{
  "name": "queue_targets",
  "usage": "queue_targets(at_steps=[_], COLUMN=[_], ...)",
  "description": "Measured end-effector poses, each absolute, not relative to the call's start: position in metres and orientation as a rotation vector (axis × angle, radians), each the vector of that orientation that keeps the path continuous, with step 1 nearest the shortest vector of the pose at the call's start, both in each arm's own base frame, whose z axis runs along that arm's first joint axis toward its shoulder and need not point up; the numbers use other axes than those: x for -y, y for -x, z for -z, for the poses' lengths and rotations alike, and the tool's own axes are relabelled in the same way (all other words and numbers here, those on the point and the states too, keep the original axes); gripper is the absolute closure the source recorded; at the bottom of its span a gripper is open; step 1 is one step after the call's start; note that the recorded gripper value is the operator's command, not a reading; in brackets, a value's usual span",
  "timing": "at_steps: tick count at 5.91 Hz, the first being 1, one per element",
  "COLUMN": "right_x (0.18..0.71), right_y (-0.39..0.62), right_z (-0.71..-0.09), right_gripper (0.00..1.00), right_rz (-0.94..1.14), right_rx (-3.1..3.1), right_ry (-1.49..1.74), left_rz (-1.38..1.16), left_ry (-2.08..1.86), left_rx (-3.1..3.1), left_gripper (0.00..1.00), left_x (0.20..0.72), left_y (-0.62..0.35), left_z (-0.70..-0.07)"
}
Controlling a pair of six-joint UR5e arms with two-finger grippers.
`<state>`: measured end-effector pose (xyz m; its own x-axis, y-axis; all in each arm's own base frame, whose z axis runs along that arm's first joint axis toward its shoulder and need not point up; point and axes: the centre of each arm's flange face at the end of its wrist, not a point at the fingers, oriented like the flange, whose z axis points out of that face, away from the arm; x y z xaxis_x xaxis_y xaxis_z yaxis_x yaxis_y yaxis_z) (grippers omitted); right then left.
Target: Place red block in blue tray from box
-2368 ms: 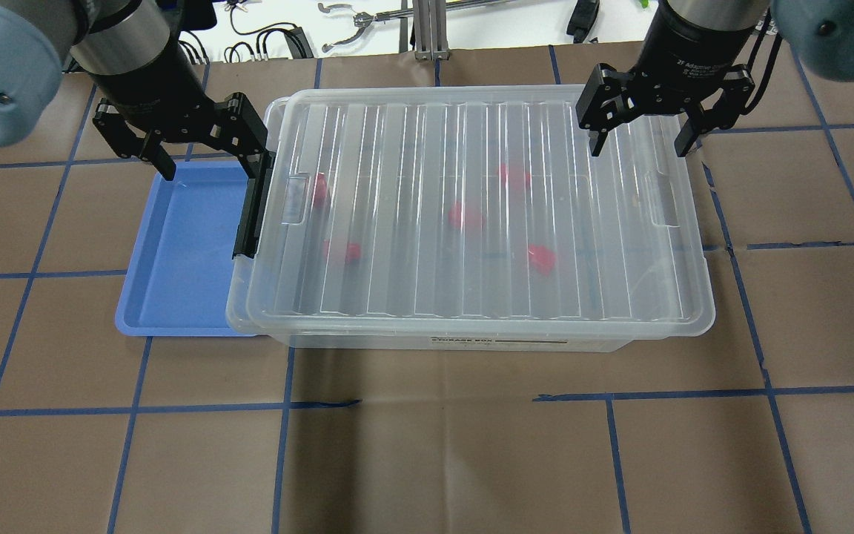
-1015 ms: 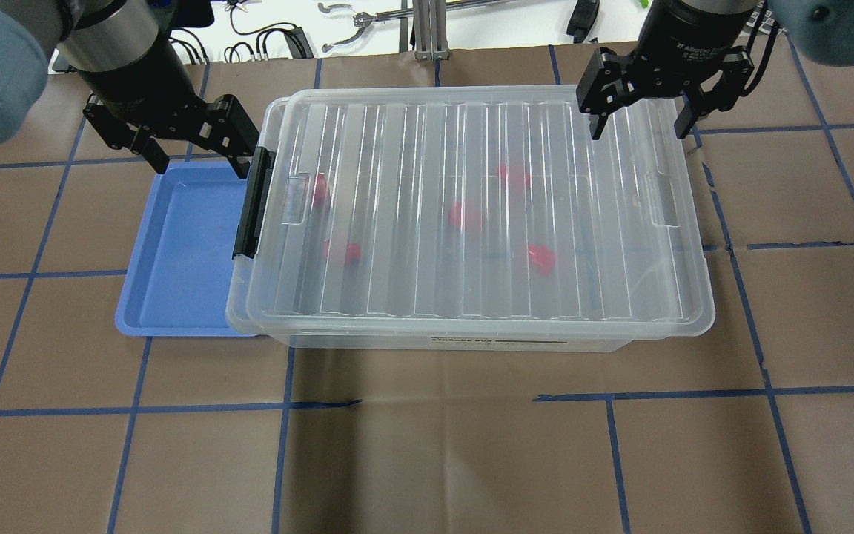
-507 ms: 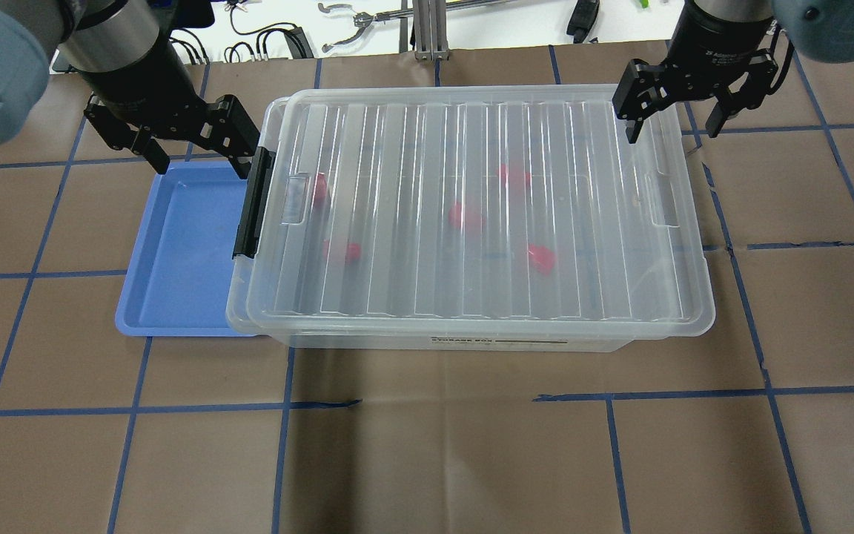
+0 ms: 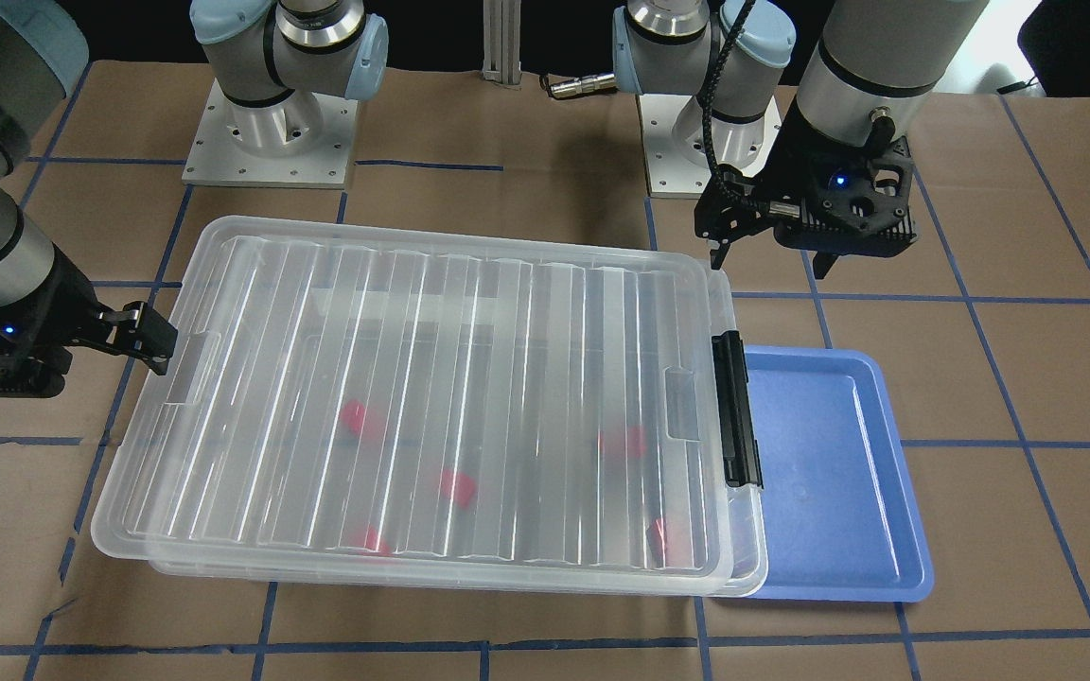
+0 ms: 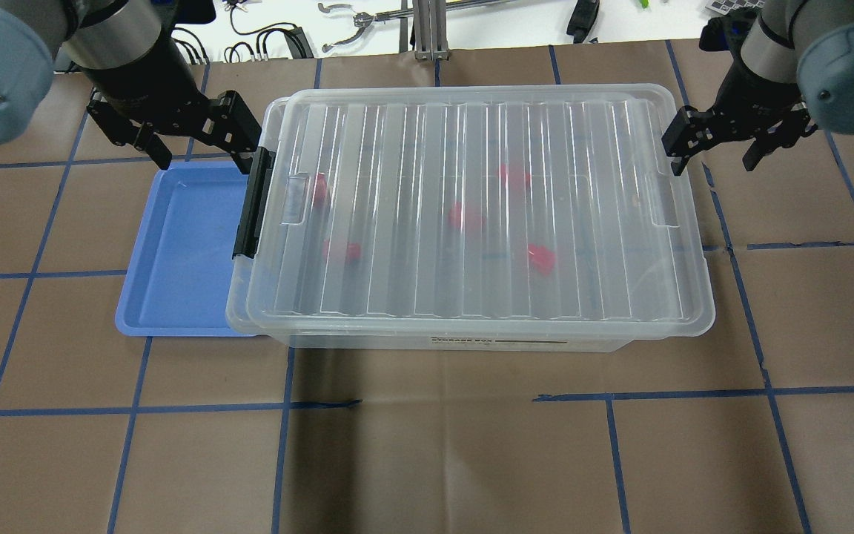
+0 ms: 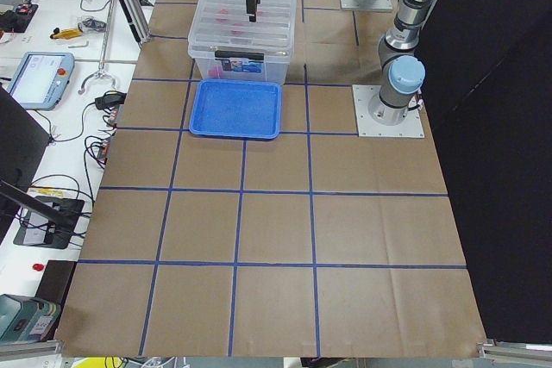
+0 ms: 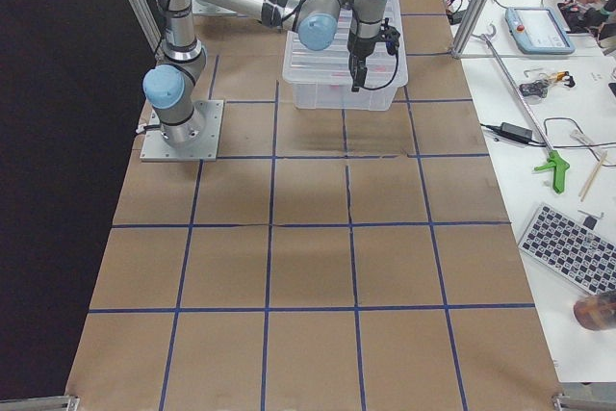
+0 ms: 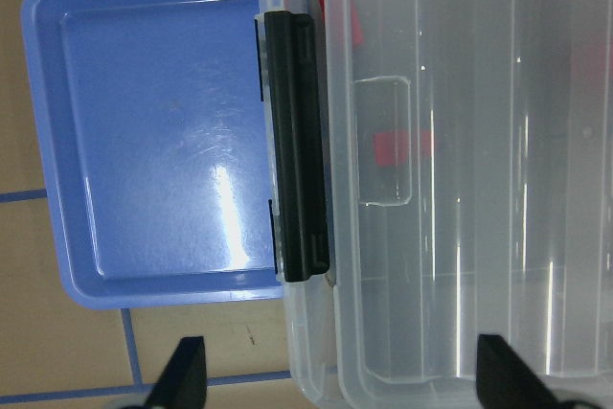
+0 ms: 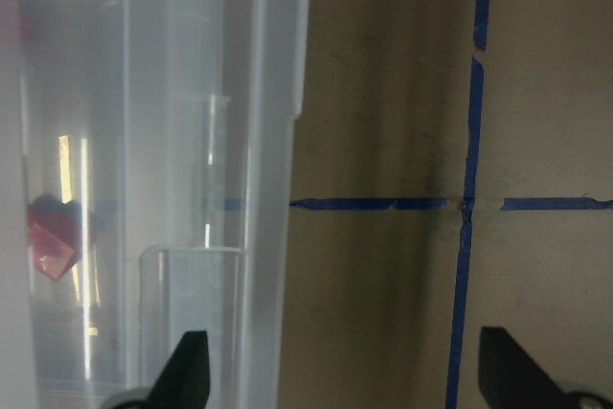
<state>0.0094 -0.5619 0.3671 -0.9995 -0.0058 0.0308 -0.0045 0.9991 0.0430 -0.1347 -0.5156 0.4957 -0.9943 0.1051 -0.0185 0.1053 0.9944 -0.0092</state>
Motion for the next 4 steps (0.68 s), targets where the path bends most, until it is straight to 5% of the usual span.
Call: queue_targets(at_steps=[4], right_x=[0.535], right_y=[-0.009], right_z=[-0.356], right_gripper=[0.00], right_rz=[0.127], right_rx=[3.117], right_ry=[0.009], left_rz=[0.014], left_ry=[-0.160], left_rx=[-3.121], left_gripper=[0.01], left_x=[0.519], left_y=[0.135], left_z=[-0.494])
